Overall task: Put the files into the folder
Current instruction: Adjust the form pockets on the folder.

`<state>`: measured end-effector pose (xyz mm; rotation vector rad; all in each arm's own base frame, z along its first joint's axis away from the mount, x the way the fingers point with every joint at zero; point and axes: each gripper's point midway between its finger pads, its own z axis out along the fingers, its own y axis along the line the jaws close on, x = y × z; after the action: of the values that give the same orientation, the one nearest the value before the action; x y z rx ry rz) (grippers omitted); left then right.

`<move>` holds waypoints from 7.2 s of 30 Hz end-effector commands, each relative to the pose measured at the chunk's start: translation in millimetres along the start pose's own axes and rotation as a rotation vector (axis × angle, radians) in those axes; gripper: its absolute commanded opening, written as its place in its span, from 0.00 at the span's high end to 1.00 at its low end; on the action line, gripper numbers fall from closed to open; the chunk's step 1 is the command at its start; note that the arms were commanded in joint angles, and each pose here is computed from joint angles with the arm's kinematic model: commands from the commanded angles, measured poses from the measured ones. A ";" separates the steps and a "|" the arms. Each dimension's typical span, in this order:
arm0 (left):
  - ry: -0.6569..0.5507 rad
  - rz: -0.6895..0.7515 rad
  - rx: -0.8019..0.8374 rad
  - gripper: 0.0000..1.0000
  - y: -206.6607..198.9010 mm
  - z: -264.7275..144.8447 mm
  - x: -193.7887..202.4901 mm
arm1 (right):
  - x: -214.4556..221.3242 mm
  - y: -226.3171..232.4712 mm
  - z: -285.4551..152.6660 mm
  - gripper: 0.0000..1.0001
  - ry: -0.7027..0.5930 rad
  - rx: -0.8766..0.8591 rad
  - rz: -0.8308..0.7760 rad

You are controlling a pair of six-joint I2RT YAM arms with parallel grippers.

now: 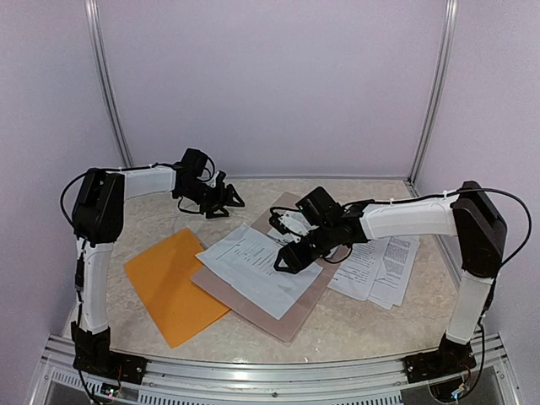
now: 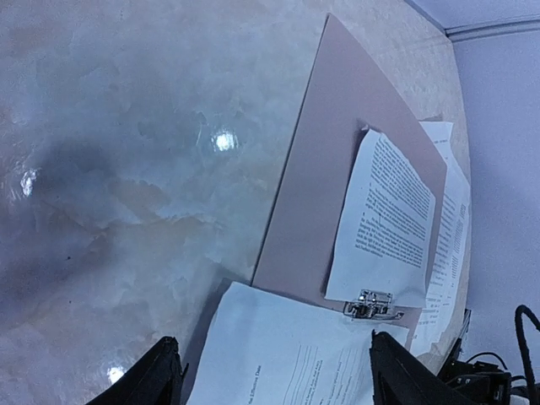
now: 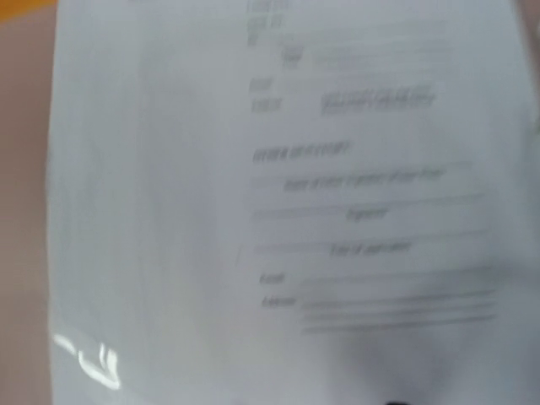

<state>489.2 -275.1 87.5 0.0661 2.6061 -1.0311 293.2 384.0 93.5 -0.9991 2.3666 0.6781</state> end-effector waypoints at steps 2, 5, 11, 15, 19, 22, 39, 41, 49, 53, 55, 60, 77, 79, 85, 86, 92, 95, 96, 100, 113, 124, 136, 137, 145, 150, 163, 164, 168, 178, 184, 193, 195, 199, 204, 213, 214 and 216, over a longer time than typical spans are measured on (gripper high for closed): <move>0.053 0.063 0.035 0.27 8.0 24.9 -1.9 | 24.7 11.7 15.1 0.49 0.034 -0.133 -0.026; 0.072 0.083 0.057 0.27 8.5 34.8 -4.5 | 37.5 15.4 19.1 0.51 0.056 -0.169 -0.023; 0.142 0.059 0.090 0.33 16.2 55.6 -1.2 | 59.0 13.0 29.5 0.53 0.110 -0.185 -0.008; 0.181 0.037 0.106 0.40 24.5 63.5 9.3 | 69.1 13.4 35.4 0.56 0.137 -0.206 -0.001; 0.221 0.034 0.128 0.45 27.4 65.4 21.4 | 74.2 13.4 38.6 0.59 0.148 -0.227 0.008; 0.248 0.050 0.170 0.47 23.5 63.9 29.1 | 77.1 12.1 39.3 0.59 0.156 -0.232 0.011; 0.278 0.085 0.258 0.72 10.5 53.2 38.7 | 85.0 7.8 39.6 0.62 0.186 -0.231 0.010; 0.275 0.092 0.261 0.75 7.3 50.9 37.6 | 85.1 7.6 40.0 0.62 0.187 -0.230 0.012; 0.278 0.103 0.253 0.88 5.3 45.2 38.2 | 75.7 8.5 31.4 0.51 0.164 -0.217 0.015; 0.274 0.122 0.234 0.95 2.1 39.3 36.3 | 64.0 12.3 23.4 0.38 0.132 -0.222 0.014; 0.283 0.125 0.219 0.99 2.5 36.5 37.0 | 58.1 14.3 18.8 0.36 0.114 -0.225 0.014; 0.311 0.137 0.201 1.00 -2.5 29.7 40.2 | 46.6 15.0 7.8 0.34 0.081 -0.209 0.007; 0.386 0.264 0.189 1.00 -23.1 21.6 60.8 | 54.9 7.6 0.2 0.35 0.107 -0.152 0.007; 0.398 0.269 0.198 1.00 -22.8 22.5 63.9 | 52.5 7.5 -1.8 0.34 0.103 -0.148 0.004; 0.431 0.287 0.201 1.00 -22.6 24.4 73.1 | 51.1 5.6 -1.8 0.34 0.106 -0.133 0.001; 0.432 0.291 0.203 1.00 -22.8 24.5 73.9 | 51.7 5.1 -0.9 0.34 0.109 -0.133 0.004; 0.437 0.332 0.237 1.00 -27.9 23.2 73.5 | 54.0 3.6 2.1 0.34 0.118 -0.129 0.004; 0.438 0.339 0.255 1.00 -30.6 24.6 70.0 | 55.7 -2.3 3.5 0.34 0.127 -0.097 0.011; 0.439 0.340 0.259 1.00 -31.1 25.2 69.5 | 55.6 -4.4 3.3 0.34 0.128 -0.083 0.015; 0.455 0.335 0.265 1.00 -29.5 29.4 73.8 | 52.7 -24.3 1.5 0.30 0.119 0.009 0.043; 0.467 0.341 0.263 1.00 -32.7 31.0 80.5 | 47.8 -64.5 -0.3 0.19 0.110 0.134 0.021; 0.473 0.344 0.264 1.00 -35.2 32.2 83.4 | 62.1 -79.9 12.0 0.19 0.144 0.117 0.022; 0.478 0.343 0.253 1.00 -34.0 33.0 85.6 | 79.0 -65.7 11.9 0.21 0.161 0.034 0.037; 0.479 0.342 0.252 1.00 -33.9 32.9 86.0 | 79.7 -64.0 10.4 0.22 0.161 0.028 0.040; 0.484 0.342 0.237 1.00 -31.4 31.8 89.2 | 81.3 -53.3 0.8 0.23 0.148 -0.014 0.062; 0.482 0.346 0.230 1.00 -30.7 31.5 88.8 | 81.3 -49.0 -2.4 0.25 0.147 -0.028 0.067; 0.487 0.343 0.195 1.00 -24.7 34.2 90.0 | 82.3 -40.4 -4.2 0.26 0.151 -0.059 0.065; 0.489 0.343 0.194 1.00 -24.3 34.3 91.0 | 82.3 -39.3 -4.3 0.26 0.151 -0.062 0.064; 0.498 0.344 0.185 1.00 -24.5 34.7 94.3 | 82.0 -35.9 -6.1 0.26 0.152 -0.066 0.059; 0.507 0.344 0.173 1.00 -26.4 32.0 99.3 | 84.0 -31.2 -9.1 0.27 0.159 -0.065 0.051; 0.514 0.344 0.164 1.00 -26.9 30.1 101.4 | 84.5 -27.3 -9.9 0.29 0.162 -0.071 0.046; 0.518 0.348 0.128 0.93 -23.8 27.3 101.5 | 92.3 -37.1 -11.1 0.28 0.210 0.013 0.033; 0.514 0.353 0.109 0.84 -21.7 26.7 100.1 | 91.6 -39.1 -12.2 0.27 0.216 0.031 0.026; 0.491 0.371 0.087 0.64 -23.2 21.8 94.9 | 84.3 -40.5 -15.1 0.27 0.205 0.045 0.014; 0.441 0.398 0.072 0.46 -30.3 11.0 83.0 | 75.4 -40.3 -23.3 0.27 0.181 0.065 -0.008; 0.356 0.350 -0.009 0.19 -21.4 -8.9 63.0 | 62.3 -7.1 -41.6 0.21 0.118 0.113 -0.183; 0.356 0.325 -0.006 0.19 -19.2 -8.5 63.5 | 60.9 0.0 -41.3 0.20 0.115 0.125 -0.211; 0.351 0.272 -0.014 0.18 -11.9 -7.1 63.1 | 57.7 15.2 -39.7 0.19 0.105 0.144 -0.263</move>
<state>416.5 -297.6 82.5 0.7754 2.7674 -0.9999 252.7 326.6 87.0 -1.1841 2.3561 0.4761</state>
